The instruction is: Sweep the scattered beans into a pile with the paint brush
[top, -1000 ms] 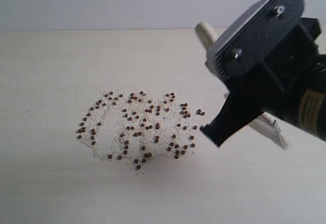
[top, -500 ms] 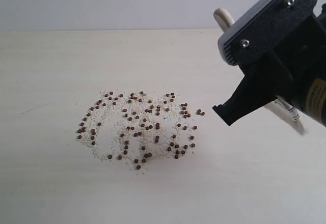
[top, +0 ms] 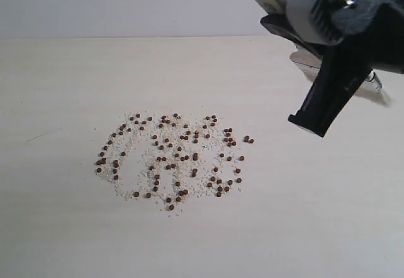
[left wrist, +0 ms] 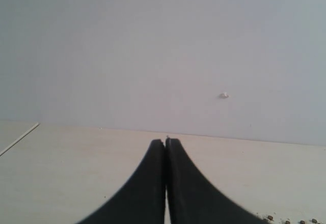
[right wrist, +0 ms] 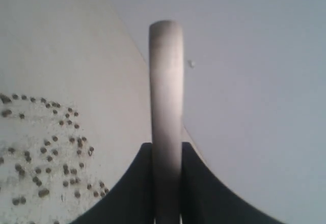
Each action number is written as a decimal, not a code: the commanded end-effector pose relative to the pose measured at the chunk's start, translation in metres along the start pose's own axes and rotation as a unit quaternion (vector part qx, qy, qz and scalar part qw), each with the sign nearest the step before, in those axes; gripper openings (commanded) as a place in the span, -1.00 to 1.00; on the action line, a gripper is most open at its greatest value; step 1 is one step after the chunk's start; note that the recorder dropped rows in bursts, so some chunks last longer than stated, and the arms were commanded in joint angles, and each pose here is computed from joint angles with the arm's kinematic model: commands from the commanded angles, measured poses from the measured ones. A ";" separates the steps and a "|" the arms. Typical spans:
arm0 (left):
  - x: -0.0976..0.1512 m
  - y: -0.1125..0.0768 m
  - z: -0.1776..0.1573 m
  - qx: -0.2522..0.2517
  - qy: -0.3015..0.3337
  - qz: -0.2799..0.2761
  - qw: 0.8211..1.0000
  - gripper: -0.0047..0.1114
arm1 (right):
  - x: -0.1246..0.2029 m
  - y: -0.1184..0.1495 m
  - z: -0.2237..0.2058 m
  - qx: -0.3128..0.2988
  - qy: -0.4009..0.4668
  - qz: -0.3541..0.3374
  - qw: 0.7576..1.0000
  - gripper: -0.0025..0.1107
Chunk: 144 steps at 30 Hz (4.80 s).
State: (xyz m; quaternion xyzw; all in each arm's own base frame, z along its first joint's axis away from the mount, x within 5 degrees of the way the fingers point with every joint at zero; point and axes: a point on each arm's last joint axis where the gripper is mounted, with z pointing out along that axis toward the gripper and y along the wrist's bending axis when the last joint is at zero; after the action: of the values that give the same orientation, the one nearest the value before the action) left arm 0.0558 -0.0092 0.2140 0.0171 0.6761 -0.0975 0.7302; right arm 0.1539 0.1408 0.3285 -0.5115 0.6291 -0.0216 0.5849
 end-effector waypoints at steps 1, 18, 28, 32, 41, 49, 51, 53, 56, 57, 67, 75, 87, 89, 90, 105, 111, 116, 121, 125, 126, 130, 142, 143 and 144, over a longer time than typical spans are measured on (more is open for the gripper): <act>0.001 0.001 0.000 -0.004 -0.001 -0.007 1.000 -0.92 | 0.012 -0.010 0.002 0.044 -0.085 0.053 0.994 -0.96; 0.001 0.001 0.000 -0.004 -0.001 -0.007 1.000 -0.92 | 0.139 0.008 0.070 0.370 0.052 0.243 0.895 -0.96; 0.001 0.001 0.000 -0.004 -0.001 -0.007 1.000 -0.92 | 0.147 0.054 0.147 0.295 0.089 0.223 0.925 -0.96; 0.001 0.001 0.000 -0.004 -0.001 -0.007 1.000 -0.92 | 0.141 0.068 0.170 0.253 0.089 0.223 0.937 -0.96; 0.001 0.001 0.000 -0.004 -0.001 -0.007 1.000 -0.92 | 0.110 0.079 0.205 0.175 0.083 0.267 0.944 -0.96; 0.001 0.001 0.000 -0.004 -0.001 -0.007 1.000 -0.92 | 0.098 0.080 0.229 0.144 0.080 0.325 0.931 -0.96; 0.001 0.001 0.000 -0.004 -0.001 -0.007 1.000 -0.92 | 0.097 0.082 0.237 0.136 0.080 0.332 0.930 -0.96; 0.001 0.001 0.000 -0.004 -0.001 -0.007 1.000 -0.92 | 0.095 0.086 0.243 0.124 0.078 0.342 0.928 -0.96; 0.001 0.001 0.000 -0.004 -0.001 -0.007 1.000 -0.92 | 0.084 0.090 0.246 0.111 0.059 0.357 0.926 -0.96; 0.001 0.001 0.000 -0.004 -0.001 -0.007 1.000 -0.92 | 0.079 0.093 0.246 0.111 0.049 0.354 0.927 -0.96; 0.001 0.001 0.000 -0.004 -0.001 -0.007 1.000 -0.92 | 0.051 0.091 0.233 0.161 0.041 0.293 0.942 -0.96; 0.001 0.001 0.000 -0.004 -0.001 -0.007 1.000 -0.92 | 0.027 0.059 0.210 0.212 0.036 0.217 0.952 -0.96; 0.001 0.001 0.000 -0.004 -0.001 -0.007 1.000 -0.92 | 0.085 0.083 0.198 0.237 0.203 0.221 0.924 -0.96; 0.001 0.001 0.000 -0.004 -0.001 -0.007 1.000 -0.92 | 0.089 0.088 0.197 0.221 0.210 0.252 0.919 -0.96; 0.001 0.001 0.000 -0.004 -0.001 -0.007 1.000 -0.92 | 0.089 0.091 0.198 0.208 0.212 0.262 0.918 -0.96; 0.001 0.001 0.000 -0.004 -0.001 -0.007 1.000 -0.92 | 0.049 0.119 0.200 0.172 0.085 0.425 0.884 -0.96; 0.001 0.001 0.000 -0.004 -0.001 -0.007 1.000 -0.92 | 0.027 0.096 0.199 0.224 0.027 0.428 0.875 -0.96; 0.001 0.001 0.000 -0.004 -0.001 -0.007 1.000 -0.92 | 0.015 0.081 0.188 0.232 0.016 0.400 0.886 -0.96; 0.001 0.001 0.000 -0.004 -0.001 -0.007 1.000 -0.92 | 0.004 0.079 0.184 0.198 -0.006 0.424 0.884 -0.96; 0.001 0.001 0.000 -0.004 -0.001 -0.007 1.000 -0.92 | -0.007 0.098 0.196 0.091 -0.069 0.500 0.859 -0.96; 0.001 0.001 0.000 -0.004 -0.001 -0.007 1.000 -0.92 | -0.010 0.103 0.199 0.064 -0.090 0.515 0.850 -0.96; 0.001 0.001 0.000 -0.004 -0.001 -0.007 1.000 -0.92 | -0.015 0.123 0.212 -0.017 -0.200 0.567 0.799 -0.96; 0.001 0.001 0.000 -0.004 -0.001 -0.007 1.000 -0.92 | 0.007 0.164 0.273 -0.030 -0.176 0.653 0.736 -0.96; 0.001 0.001 0.000 -0.004 -0.001 -0.007 1.000 -0.92 | 0.011 0.166 0.276 -0.023 -0.160 0.660 0.733 -0.96; 0.001 0.001 0.000 -0.004 -0.001 -0.007 1.000 -0.92 | 0.013 0.167 0.277 -0.018 -0.145 0.668 0.730 -0.96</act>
State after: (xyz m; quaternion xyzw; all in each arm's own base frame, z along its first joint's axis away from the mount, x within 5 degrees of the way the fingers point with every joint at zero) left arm 0.0558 -0.0091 0.2140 0.0164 0.6762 -0.0969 0.7301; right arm 0.2590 0.3677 0.1311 0.0059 0.7070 0.4652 0.5326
